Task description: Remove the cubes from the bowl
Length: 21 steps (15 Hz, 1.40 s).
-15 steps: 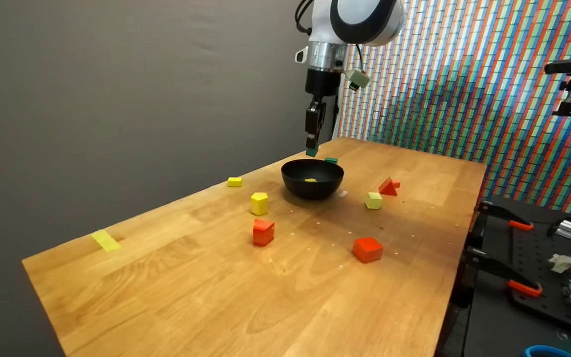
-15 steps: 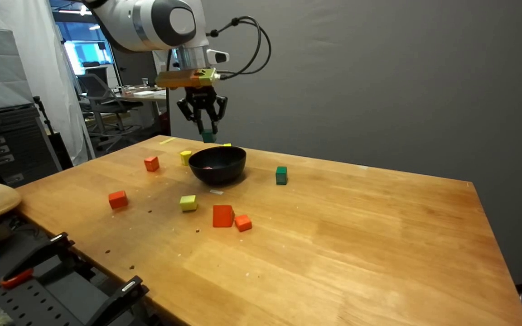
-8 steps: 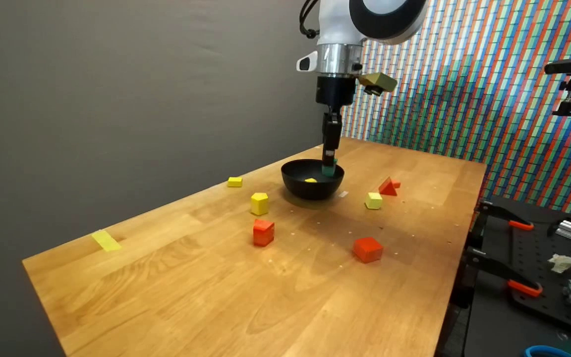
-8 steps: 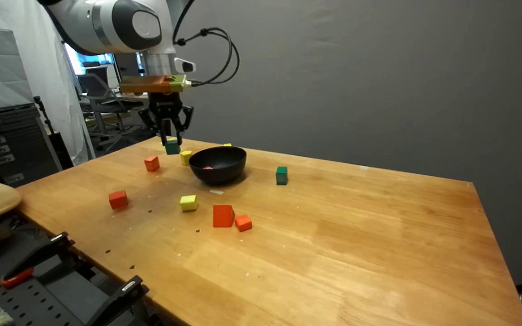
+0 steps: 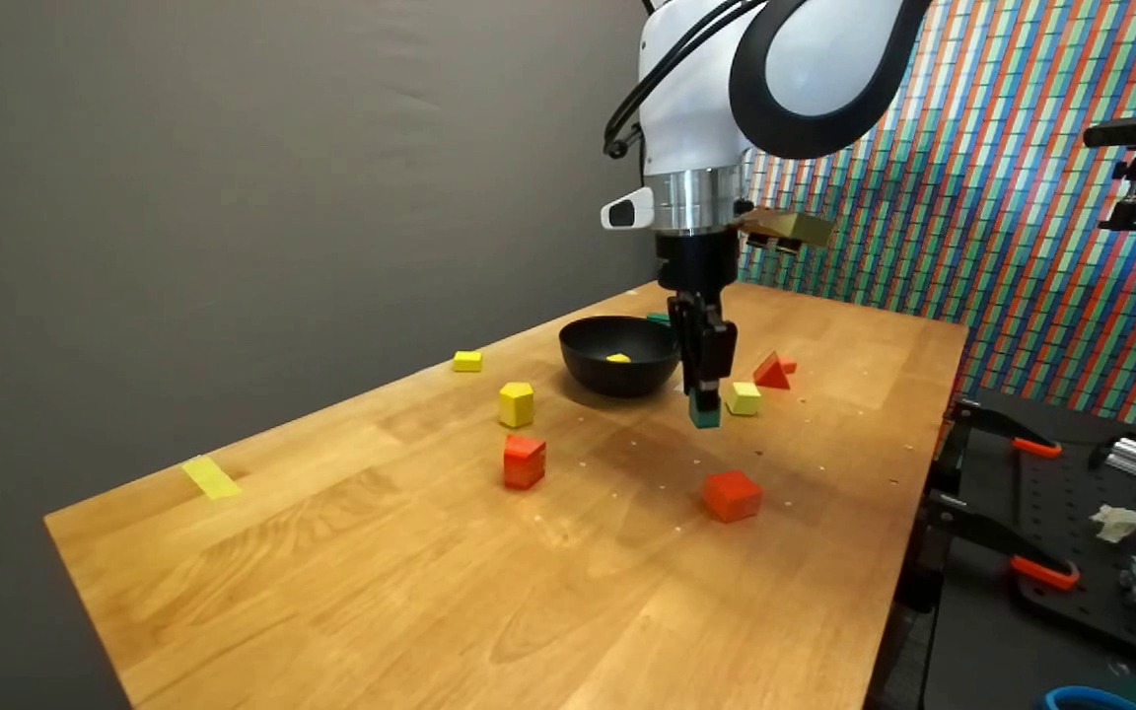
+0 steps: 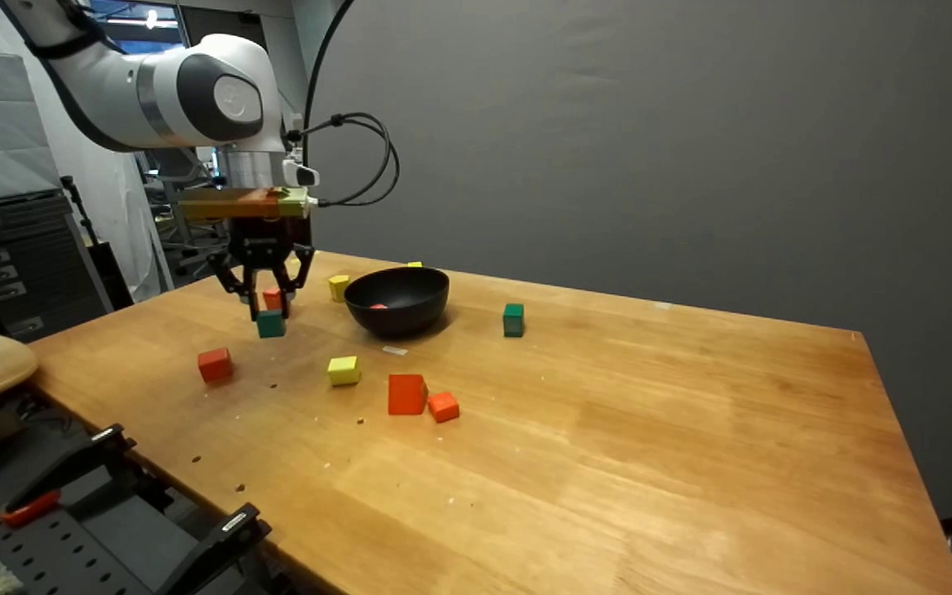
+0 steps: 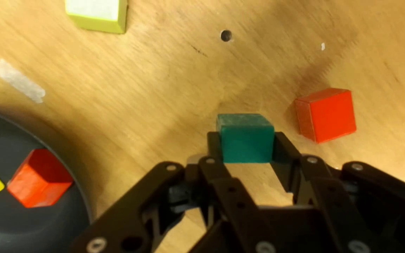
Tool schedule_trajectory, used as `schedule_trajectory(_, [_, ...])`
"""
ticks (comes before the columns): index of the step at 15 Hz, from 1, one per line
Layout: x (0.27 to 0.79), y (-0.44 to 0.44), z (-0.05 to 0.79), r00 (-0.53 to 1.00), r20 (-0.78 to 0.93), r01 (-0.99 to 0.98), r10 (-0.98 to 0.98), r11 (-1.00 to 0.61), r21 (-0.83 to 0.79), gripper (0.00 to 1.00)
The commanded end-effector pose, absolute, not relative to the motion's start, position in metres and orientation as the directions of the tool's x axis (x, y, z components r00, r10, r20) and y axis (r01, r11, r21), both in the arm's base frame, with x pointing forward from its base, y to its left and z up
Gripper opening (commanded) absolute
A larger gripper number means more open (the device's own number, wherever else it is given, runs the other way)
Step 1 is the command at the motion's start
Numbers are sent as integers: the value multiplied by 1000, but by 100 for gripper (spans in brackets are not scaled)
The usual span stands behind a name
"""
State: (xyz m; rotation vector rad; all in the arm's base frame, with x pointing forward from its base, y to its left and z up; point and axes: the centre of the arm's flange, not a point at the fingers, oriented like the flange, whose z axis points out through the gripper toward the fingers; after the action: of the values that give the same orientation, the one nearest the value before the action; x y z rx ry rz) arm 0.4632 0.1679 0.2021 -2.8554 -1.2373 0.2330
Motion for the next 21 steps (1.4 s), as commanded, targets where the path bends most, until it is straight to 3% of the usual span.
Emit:
schedule_trajectory(1, [459,169,198,657,-119,744,745,-666,-59,66])
schedule_trajectory(3, [461,164,207,668,-103,738,737,-674,-33,67])
schedule_trajectory(7, [475,146,250,722,-2,692,692,-722,29,98])
schedule_trajectory(8, [482,140,260,742,32,668,670,-742,58,100])
schedule_trajectory(13, [540,93,274,873,154,454,463,-886,91,100])
schedule_trajectory(21, [599,76,229,973,115,201,201,-980,17,100])
